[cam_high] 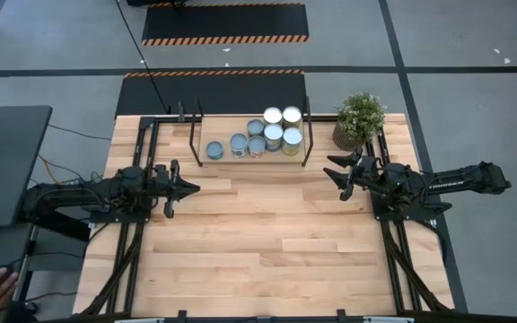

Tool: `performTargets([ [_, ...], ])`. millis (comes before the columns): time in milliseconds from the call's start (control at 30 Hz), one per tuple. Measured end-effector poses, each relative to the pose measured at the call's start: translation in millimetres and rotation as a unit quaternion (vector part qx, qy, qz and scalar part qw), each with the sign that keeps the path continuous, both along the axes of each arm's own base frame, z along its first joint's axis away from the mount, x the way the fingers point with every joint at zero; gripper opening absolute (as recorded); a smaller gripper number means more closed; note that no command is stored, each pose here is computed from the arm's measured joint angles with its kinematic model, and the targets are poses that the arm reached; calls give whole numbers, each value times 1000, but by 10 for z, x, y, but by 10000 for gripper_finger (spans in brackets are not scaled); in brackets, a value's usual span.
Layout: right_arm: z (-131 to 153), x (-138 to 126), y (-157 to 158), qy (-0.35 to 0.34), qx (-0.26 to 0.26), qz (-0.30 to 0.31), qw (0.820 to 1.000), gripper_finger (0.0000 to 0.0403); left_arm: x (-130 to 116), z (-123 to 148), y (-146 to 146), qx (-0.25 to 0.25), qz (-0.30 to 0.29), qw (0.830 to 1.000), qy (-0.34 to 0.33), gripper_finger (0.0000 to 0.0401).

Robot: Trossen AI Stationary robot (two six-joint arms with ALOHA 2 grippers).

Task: Pick and place cans onto a shelf
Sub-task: Return to Home Position

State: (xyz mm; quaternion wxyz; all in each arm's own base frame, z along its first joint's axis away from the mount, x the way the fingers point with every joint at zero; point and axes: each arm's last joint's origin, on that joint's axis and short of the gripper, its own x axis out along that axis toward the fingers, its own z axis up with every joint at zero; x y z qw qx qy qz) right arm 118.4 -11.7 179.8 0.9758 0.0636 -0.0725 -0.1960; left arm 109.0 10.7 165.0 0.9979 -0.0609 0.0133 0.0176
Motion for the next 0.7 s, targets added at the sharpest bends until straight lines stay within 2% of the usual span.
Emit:
performTargets([
  [700,0,0,0,0,0,0,1000,234,0,0,0,0,0,1000,0,27],
])
